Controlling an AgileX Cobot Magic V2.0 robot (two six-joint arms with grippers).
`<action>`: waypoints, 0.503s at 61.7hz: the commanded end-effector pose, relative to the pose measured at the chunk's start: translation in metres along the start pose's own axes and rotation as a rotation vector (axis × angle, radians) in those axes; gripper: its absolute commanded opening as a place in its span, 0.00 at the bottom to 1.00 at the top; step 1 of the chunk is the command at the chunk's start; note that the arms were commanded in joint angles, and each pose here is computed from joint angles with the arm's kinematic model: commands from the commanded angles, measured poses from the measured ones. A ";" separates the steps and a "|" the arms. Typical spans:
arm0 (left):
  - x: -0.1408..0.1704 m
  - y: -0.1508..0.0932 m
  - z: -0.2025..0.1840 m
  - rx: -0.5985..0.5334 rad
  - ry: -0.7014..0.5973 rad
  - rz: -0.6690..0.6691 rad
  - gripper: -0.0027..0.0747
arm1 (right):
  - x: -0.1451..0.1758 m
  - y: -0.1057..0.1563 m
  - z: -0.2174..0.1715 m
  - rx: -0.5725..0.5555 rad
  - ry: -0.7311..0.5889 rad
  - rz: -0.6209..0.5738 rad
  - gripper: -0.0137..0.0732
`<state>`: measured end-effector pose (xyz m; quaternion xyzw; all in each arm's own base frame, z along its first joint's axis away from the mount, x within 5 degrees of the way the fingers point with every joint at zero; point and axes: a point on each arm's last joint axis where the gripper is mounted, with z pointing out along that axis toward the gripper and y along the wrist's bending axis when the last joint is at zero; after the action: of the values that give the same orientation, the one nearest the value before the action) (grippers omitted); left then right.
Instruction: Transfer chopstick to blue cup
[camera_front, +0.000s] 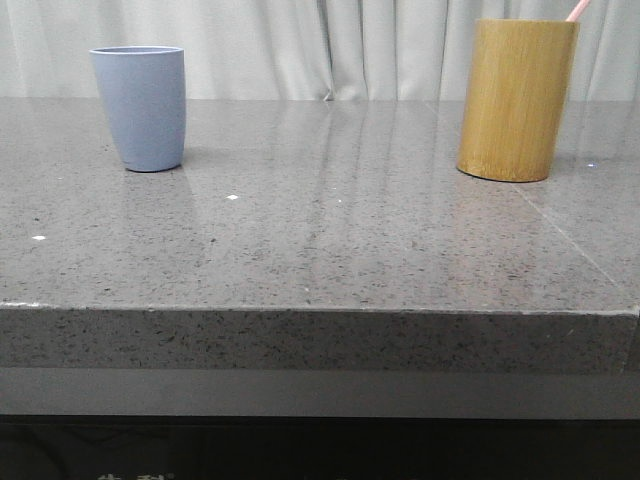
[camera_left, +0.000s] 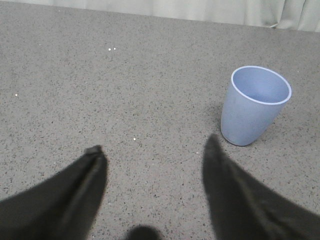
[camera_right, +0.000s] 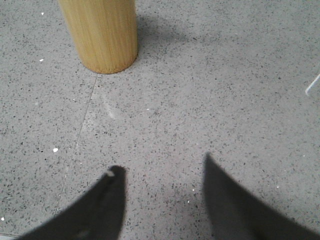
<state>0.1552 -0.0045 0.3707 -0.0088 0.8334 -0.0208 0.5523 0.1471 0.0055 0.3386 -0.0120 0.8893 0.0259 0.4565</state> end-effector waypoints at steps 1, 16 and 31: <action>-0.022 -0.001 -0.005 0.009 -0.108 -0.010 0.71 | -0.014 -0.001 -0.005 0.010 -0.095 -0.008 0.78; -0.053 -0.021 0.016 0.091 -0.027 0.085 0.70 | -0.014 -0.001 -0.005 0.009 -0.095 -0.007 0.78; -0.087 -0.050 0.058 0.164 0.057 0.132 0.70 | -0.014 -0.001 -0.005 0.009 -0.095 -0.007 0.78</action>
<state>0.2296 -0.0441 0.4088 0.0843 0.8627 -0.0442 0.4967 0.1471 0.0055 0.3386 -0.0120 0.8893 0.0259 0.4565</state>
